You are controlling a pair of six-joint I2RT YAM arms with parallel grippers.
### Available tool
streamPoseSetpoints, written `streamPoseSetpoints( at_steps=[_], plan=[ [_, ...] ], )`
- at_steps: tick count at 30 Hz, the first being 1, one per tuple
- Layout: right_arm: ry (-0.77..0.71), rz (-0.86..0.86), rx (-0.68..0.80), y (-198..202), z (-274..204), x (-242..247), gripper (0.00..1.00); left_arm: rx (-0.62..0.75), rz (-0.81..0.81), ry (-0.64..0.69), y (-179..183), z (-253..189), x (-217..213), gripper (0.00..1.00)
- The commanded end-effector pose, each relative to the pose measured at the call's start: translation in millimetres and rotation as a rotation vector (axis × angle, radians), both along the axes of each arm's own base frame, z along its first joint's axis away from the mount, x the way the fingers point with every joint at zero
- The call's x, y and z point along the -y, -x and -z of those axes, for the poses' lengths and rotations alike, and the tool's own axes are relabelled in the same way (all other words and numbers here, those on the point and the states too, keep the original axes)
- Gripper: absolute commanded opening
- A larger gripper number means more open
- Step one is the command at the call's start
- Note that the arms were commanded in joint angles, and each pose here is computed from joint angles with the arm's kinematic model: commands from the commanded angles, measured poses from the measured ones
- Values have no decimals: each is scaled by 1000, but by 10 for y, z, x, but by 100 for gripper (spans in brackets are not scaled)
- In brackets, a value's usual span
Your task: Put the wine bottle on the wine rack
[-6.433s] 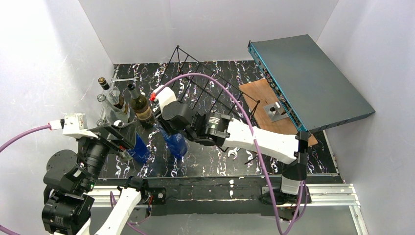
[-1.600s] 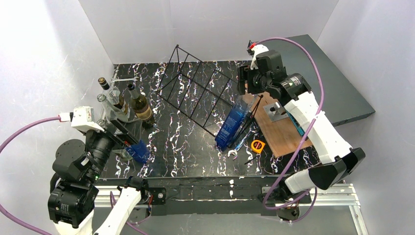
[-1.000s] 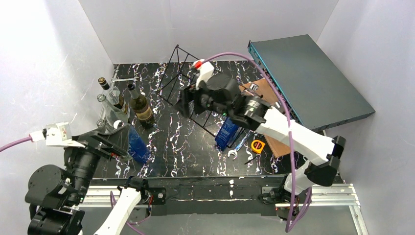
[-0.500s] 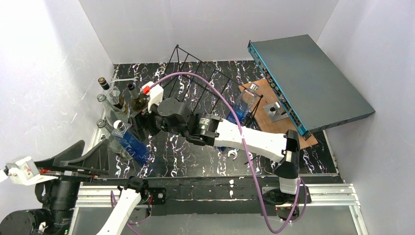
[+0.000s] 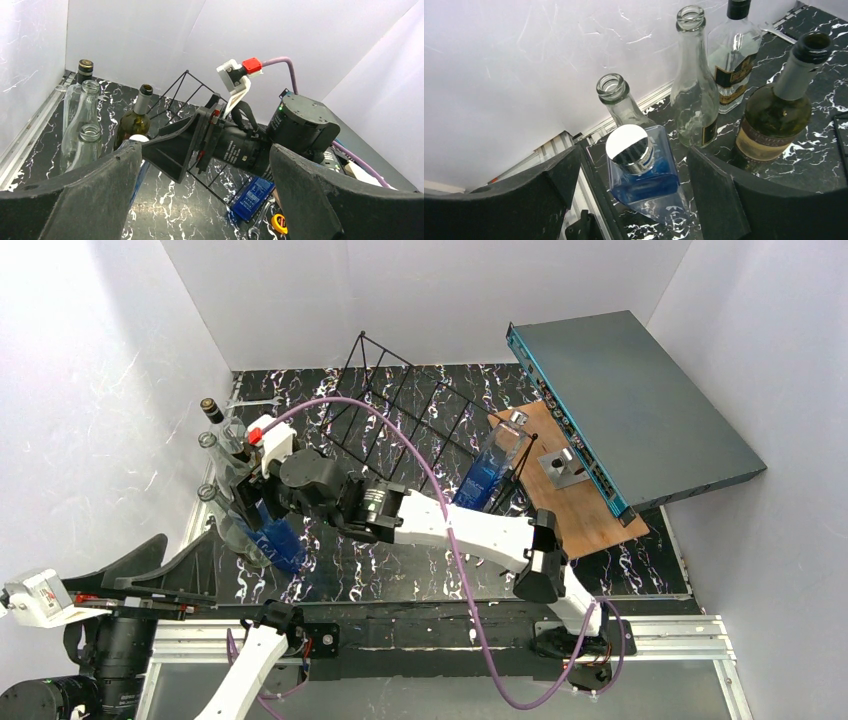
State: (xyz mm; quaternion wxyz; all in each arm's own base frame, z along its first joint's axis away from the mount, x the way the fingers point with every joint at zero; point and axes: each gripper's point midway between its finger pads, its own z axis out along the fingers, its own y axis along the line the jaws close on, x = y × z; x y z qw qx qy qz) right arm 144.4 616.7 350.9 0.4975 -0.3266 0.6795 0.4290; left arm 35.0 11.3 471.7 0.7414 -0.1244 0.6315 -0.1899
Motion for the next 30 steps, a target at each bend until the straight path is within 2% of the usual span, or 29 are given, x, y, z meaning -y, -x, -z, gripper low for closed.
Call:
streamPoseSetpoints(
  at_steps=[1,7,17,23,27,30],
  plan=[
    [-47,12,55,29,-226,-70,81,-3,-21,-13,-5,2,-54,99],
    [-18,28,75,0,-120,-104,66,-7,-16,-16,-18,15,-57,99],
    [30,45,124,-46,44,-198,71,-22,-10,-21,-68,28,-37,99],
    [47,62,120,-82,139,-214,65,-36,-5,-20,-93,71,-20,99],
    [43,77,133,-100,43,-151,53,-40,-8,-24,-116,45,-18,99],
    [20,101,141,-127,-102,-37,37,-43,-10,-25,-126,49,-18,99]
  ],
)
